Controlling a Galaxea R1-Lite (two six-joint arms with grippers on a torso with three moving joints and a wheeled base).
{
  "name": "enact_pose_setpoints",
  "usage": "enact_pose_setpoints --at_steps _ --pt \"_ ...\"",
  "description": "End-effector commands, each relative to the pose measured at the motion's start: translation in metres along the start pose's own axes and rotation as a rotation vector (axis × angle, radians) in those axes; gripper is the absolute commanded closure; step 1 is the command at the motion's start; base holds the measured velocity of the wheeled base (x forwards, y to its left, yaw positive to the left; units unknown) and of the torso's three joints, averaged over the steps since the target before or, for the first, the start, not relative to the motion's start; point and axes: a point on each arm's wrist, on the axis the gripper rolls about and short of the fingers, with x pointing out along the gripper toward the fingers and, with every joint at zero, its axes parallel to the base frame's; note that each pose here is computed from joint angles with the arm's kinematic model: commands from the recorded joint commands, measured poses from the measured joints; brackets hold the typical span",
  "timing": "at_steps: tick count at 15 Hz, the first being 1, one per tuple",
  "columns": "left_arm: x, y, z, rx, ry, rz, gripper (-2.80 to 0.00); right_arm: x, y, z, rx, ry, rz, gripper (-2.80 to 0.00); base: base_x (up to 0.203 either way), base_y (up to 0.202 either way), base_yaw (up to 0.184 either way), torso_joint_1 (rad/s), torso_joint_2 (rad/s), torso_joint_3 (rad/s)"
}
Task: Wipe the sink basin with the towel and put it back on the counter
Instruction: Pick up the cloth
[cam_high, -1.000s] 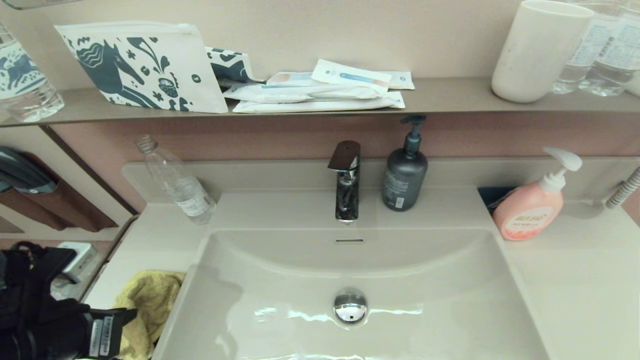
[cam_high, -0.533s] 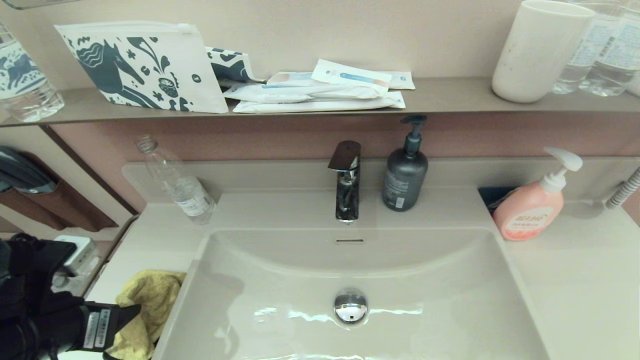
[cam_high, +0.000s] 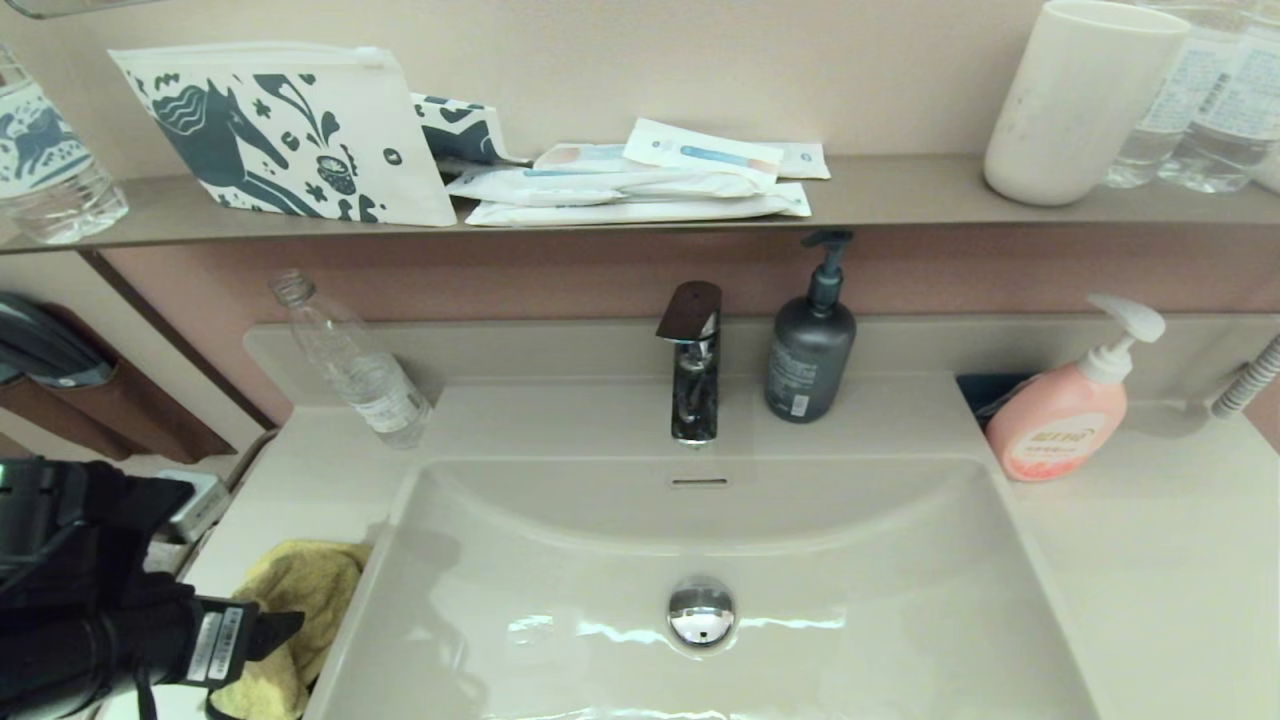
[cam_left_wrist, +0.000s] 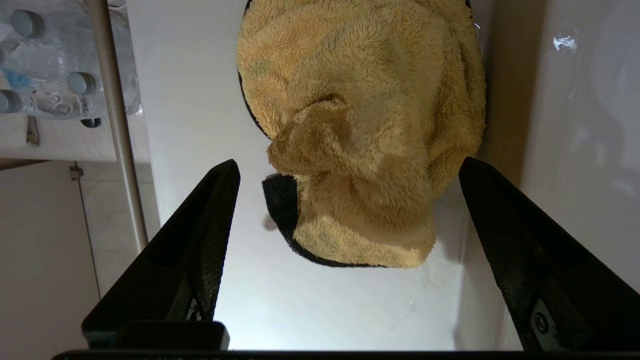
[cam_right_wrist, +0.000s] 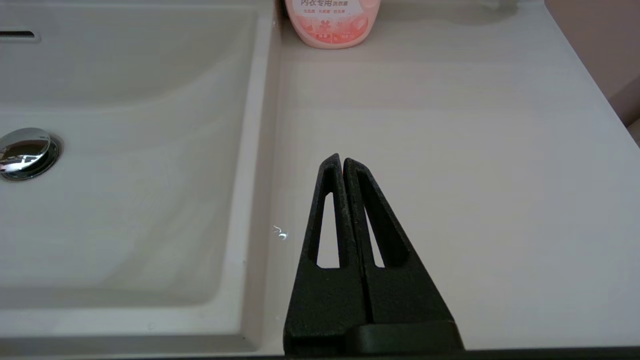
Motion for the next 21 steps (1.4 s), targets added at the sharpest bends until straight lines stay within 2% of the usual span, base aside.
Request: enact_pose_setpoints --at_steps 1,4,9,10,14,21 --pt "0.014 0.001 0.002 0.001 0.038 -0.003 -2.8 0.0 0.0 0.0 0.0 0.002 0.0 0.0 0.0 0.0 0.0 0.0 0.0 0.0" --pt "0.031 0.013 0.003 0.068 0.017 0.045 -2.8 0.0 0.0 0.0 0.0 0.001 0.0 0.0 0.0 0.0 0.0 0.0 0.0 0.0" --pt "0.051 0.02 0.004 0.07 0.012 0.038 -2.8 0.0 0.0 0.0 0.0 0.001 0.0 0.0 0.0 0.0 0.0 0.0 0.0 0.0" --pt "0.051 0.021 0.005 0.069 0.008 0.038 0.0 0.0 0.0 0.0 0.0 0.001 0.0 0.0 0.0 0.0 0.0 0.0 0.0 0.0" --pt "0.051 0.021 0.007 0.066 -0.009 0.016 0.0 0.0 0.0 0.0 -0.001 0.002 0.0 0.0 0.0 0.0 0.0 0.0 0.0 0.0" --pt "0.029 0.026 0.015 0.058 -0.113 0.069 0.0 0.0 0.0 0.0 0.0 0.001 0.0 0.0 0.0 0.0 0.0 0.0 0.0 0.0"
